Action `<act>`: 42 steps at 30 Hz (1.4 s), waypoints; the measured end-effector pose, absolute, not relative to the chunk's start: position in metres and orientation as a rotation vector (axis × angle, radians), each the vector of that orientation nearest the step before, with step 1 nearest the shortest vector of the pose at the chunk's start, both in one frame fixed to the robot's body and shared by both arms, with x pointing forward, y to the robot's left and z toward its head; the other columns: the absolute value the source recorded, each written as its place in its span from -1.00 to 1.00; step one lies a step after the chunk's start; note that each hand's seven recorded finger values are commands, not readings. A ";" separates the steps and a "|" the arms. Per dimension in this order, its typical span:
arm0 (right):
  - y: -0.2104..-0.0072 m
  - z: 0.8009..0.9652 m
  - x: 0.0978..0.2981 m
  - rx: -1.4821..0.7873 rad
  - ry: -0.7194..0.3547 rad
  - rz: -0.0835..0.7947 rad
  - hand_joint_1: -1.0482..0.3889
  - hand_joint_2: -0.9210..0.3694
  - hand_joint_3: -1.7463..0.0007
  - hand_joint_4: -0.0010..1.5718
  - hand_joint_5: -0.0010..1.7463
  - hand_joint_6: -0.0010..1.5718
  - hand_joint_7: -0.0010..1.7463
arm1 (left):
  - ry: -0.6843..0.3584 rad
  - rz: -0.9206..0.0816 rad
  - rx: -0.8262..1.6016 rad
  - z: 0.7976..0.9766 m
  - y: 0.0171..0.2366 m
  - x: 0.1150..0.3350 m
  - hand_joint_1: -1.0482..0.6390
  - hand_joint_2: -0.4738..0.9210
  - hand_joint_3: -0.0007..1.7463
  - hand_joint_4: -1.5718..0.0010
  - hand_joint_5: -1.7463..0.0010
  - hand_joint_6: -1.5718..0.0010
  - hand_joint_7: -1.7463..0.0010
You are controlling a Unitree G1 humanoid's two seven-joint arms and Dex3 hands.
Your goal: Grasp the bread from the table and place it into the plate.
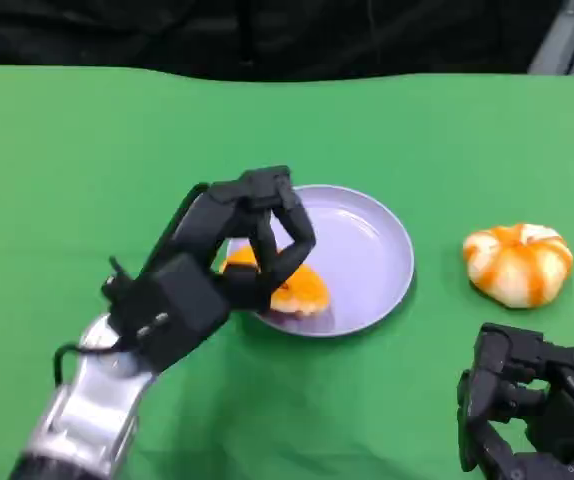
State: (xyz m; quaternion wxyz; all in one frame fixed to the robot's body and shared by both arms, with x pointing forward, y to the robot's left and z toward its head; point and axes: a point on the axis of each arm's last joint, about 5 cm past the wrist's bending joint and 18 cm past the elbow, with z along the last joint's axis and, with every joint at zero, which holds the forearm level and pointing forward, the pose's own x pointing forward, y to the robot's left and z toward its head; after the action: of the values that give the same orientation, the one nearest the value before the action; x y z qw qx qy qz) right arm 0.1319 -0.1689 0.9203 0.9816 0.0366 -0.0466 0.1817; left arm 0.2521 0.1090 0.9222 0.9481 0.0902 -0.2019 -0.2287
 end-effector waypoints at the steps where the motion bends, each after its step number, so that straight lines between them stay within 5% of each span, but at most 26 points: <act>1: -0.169 0.920 0.132 0.073 -0.092 0.364 0.53 -0.24 -0.54 0.10 1.00 0.06 0.72 | -0.390 -0.479 0.150 0.922 0.112 0.245 0.21 0.30 0.64 -0.06 -1.00 0.10 -0.95; 8: -0.170 0.921 0.135 0.066 -0.097 0.362 0.53 -0.24 -0.53 0.11 0.98 0.07 0.70 | -0.291 -0.503 0.042 0.925 0.142 0.207 0.22 0.33 0.63 -0.10 -1.00 0.08 -0.98; 25: -0.172 0.917 0.140 0.066 -0.071 0.360 0.48 -0.22 -0.51 0.10 0.99 0.07 0.70 | -0.161 -0.479 -0.103 0.921 0.180 0.154 0.28 0.41 0.59 -0.13 -1.00 0.03 -0.93; 42: -0.188 0.909 0.151 0.042 -0.062 0.348 0.45 -0.21 -0.50 0.09 1.00 0.07 0.71 | -0.051 -0.386 -0.191 0.895 0.188 0.126 0.28 0.41 0.61 -0.12 -1.00 0.06 -0.94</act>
State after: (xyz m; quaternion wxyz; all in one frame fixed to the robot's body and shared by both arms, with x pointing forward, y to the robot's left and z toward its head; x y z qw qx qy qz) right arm 0.1509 -0.1876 0.9090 0.9842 0.0206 -0.0311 0.1730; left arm 0.1257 0.1884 0.8952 0.9766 -0.0949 -0.0251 -0.1916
